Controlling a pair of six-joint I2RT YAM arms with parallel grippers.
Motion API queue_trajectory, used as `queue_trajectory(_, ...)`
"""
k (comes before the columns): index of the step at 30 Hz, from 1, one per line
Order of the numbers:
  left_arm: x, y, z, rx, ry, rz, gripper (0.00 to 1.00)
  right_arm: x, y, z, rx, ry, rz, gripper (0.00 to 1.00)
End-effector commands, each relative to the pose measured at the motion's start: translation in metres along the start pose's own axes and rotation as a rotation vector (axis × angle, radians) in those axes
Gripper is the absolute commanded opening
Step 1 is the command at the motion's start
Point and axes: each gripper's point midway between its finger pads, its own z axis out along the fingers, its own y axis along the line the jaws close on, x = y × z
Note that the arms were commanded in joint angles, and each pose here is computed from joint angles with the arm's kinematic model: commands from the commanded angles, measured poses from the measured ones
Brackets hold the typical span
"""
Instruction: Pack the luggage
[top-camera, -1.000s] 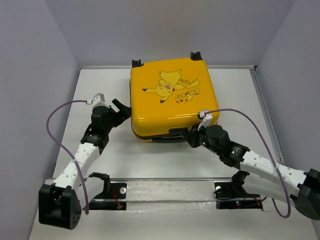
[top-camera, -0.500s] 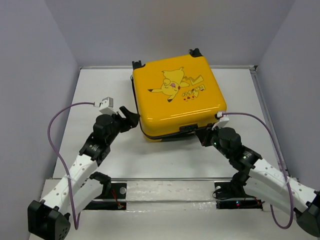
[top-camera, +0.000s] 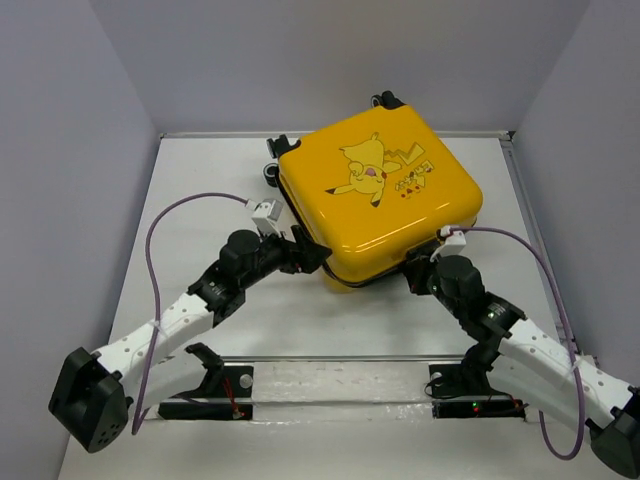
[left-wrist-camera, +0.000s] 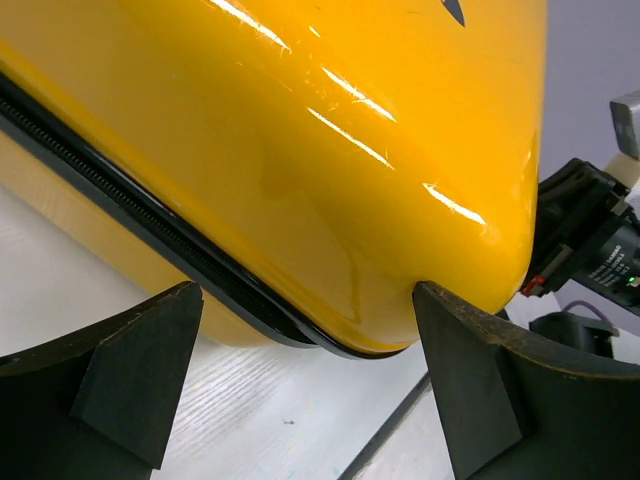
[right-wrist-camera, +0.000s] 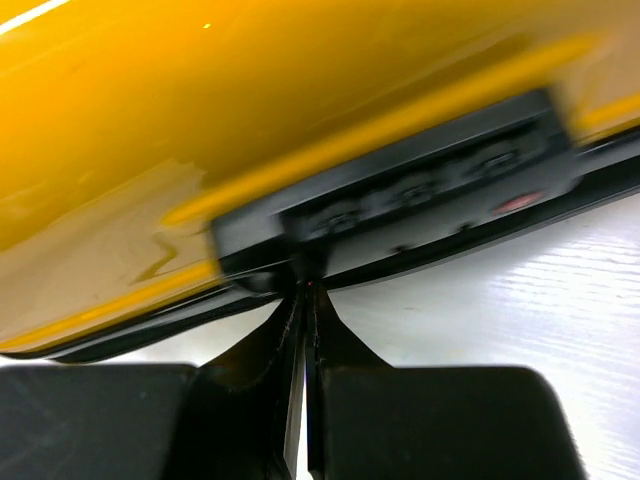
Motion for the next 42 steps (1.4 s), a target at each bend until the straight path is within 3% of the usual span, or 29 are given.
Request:
queue_trajectory(1, -0.022, -0.041, 0.021, 0.156, -0.084, -0.021, 0.99, 0.007, 0.034, -0.001, -0.175, 0.04, 0.038, 0.07)
queue_trajectory(4, -0.025, -0.05, 0.035, 0.174, -0.088, -0.028, 0.99, 0.023, 0.052, -0.002, -0.255, 0.102, 0.025, 0.07)
queue_trajectory(10, -0.039, -0.07, 0.048, 0.202, -0.124, -0.029, 0.99, 0.064, 0.129, -0.031, -0.418, 0.179, -0.131, 0.07)
queue_trajectory(16, -0.037, -0.08, 0.056, 0.218, -0.108, -0.024, 0.99, 0.093, 0.193, -0.036, -0.448, 0.194, -0.194, 0.07)
queue_trajectory(21, -0.052, -0.093, 0.056, 0.237, -0.127, -0.001, 0.99, 0.099, 0.209, -0.021, -0.374, 0.152, -0.197, 0.07)
queue_trajectory(24, -0.062, -0.092, 0.05, 0.199, -0.153, 0.019, 0.99, 0.088, 0.181, -0.017, -0.288, 0.105, -0.18, 0.07)
queue_trajectory(26, -0.061, -0.083, 0.048, 0.149, -0.147, 0.026, 0.99, 0.074, 0.133, -0.009, -0.199, 0.079, -0.12, 0.07)
queue_trajectory(30, -0.057, -0.064, 0.033, 0.071, -0.158, 0.022, 0.99, 0.048, 0.072, -0.015, -0.179, -0.017, -0.004, 0.09)
queue_trajectory(34, -0.069, -0.047, 0.006, -0.017, -0.246, 0.006, 0.99, 0.039, 0.027, -0.021, -0.095, -0.053, 0.033, 0.34)
queue_trajectory(37, -0.074, -0.048, -0.009, -0.021, -0.266, 0.023, 0.99, 0.033, 0.008, -0.019, -0.01, -0.068, 0.049, 0.39)
queue_trajectory(42, -0.042, -0.032, -0.008, -0.045, -0.169, 0.018, 0.99, 0.026, -0.024, -0.001, 0.184, -0.068, 0.047, 0.46)
